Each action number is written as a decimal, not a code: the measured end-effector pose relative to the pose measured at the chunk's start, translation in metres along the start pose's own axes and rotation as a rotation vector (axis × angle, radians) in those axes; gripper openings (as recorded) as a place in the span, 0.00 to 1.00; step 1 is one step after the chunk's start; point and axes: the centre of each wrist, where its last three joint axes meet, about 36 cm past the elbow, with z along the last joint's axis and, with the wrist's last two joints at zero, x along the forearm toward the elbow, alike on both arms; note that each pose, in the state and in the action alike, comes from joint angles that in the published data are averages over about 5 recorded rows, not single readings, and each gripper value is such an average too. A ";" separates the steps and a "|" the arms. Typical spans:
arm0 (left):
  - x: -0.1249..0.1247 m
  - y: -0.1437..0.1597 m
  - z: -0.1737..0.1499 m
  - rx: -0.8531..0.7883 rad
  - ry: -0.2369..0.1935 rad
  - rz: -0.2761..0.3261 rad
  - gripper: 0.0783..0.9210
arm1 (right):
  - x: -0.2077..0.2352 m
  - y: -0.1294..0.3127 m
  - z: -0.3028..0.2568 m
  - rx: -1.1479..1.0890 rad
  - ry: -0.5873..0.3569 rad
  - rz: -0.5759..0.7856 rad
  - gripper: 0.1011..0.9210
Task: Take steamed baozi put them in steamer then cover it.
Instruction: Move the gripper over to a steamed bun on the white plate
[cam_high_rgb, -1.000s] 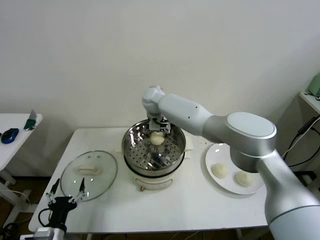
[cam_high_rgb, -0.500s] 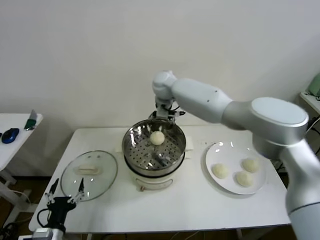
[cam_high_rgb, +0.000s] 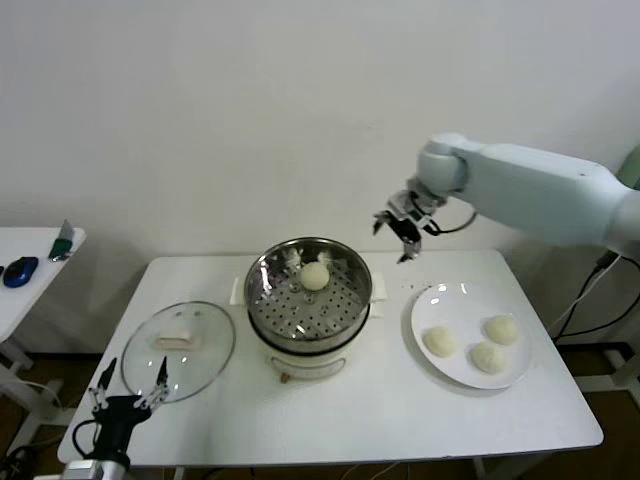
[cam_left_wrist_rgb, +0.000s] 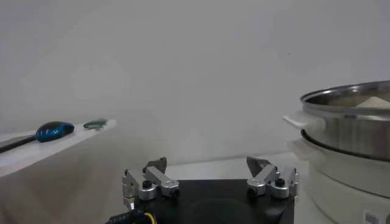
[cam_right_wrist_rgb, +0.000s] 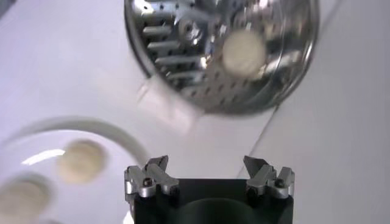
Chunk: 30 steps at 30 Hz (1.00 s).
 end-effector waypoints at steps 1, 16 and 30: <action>0.000 0.000 -0.001 0.000 0.000 0.000 0.88 | -0.006 0.011 0.010 -0.043 0.001 -0.013 0.88; 0.005 0.005 0.000 0.002 0.008 -0.015 0.88 | -0.097 0.101 0.069 -0.350 0.021 -0.172 0.88; 0.009 0.010 0.005 0.005 0.020 -0.029 0.88 | -0.145 0.114 0.073 -0.413 0.024 -0.240 0.88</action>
